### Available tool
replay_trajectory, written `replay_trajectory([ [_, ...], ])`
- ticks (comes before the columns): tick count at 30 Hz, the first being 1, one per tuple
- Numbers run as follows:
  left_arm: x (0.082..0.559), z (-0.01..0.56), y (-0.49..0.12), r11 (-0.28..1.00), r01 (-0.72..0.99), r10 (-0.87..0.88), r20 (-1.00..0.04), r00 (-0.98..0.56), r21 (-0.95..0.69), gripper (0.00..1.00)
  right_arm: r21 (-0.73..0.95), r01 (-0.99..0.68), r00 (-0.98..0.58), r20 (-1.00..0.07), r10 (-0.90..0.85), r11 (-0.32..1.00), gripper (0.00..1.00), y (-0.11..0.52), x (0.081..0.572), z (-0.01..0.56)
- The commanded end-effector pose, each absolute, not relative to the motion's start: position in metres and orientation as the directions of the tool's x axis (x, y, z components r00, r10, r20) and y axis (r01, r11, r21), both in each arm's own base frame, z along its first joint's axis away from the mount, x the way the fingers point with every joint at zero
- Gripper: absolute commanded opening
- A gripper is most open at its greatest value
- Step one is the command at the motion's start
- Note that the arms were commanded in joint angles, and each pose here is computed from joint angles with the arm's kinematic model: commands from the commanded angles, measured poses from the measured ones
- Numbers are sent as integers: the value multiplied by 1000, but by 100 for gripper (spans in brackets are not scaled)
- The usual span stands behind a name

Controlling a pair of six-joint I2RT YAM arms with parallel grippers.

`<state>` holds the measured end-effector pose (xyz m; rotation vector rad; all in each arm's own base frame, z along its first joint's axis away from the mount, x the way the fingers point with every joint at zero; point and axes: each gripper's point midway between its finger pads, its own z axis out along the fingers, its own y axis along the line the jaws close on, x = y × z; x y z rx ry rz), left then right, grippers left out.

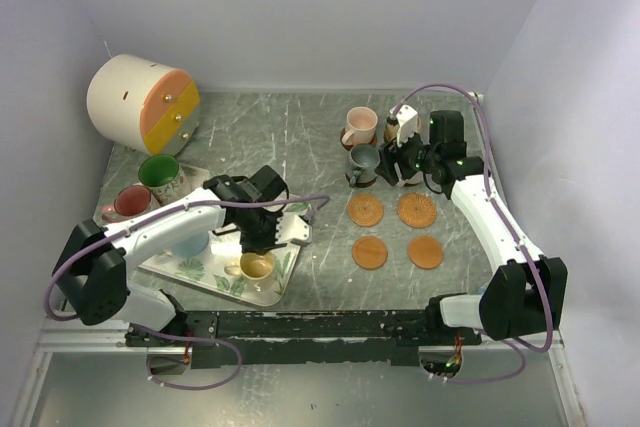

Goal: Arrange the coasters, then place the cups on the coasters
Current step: Pick up the cup from the tray.

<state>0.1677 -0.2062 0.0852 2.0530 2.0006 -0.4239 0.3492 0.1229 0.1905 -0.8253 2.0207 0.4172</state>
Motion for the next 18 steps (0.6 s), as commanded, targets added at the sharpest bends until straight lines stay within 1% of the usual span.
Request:
replay_trajectory([
  [1,167,92,-213,-60,997,927,-372,42,-37,19,-19,-689,-370,-850,-374,725,63,122,348,198],
  [3,168,98,-215,-71,997,925,-376,52,-39,9,-16,-688,-372,-851,-371,726,63,121,348,198],
  [4,168,102,-216,-77,996,924,-378,56,-39,7,-13,-688,-373,-851,-369,726,63,121,348,198],
  [7,172,121,-221,-87,996,914,-399,72,-19,7,-8,-686,-370,-857,-358,728,63,122,348,201],
  [10,187,143,-227,-40,998,906,-420,57,49,7,2,-671,-363,-873,-326,741,63,123,350,207],
  [12,205,160,-232,29,993,895,-445,25,114,7,16,-665,-358,-884,-300,746,62,126,353,212],
  [15,244,187,-240,182,957,862,-504,-46,224,7,39,-653,-350,-901,-255,757,62,131,363,225],
  [18,281,217,-248,341,899,786,-608,-111,276,7,53,-650,-333,-917,-221,758,62,138,373,240],
])
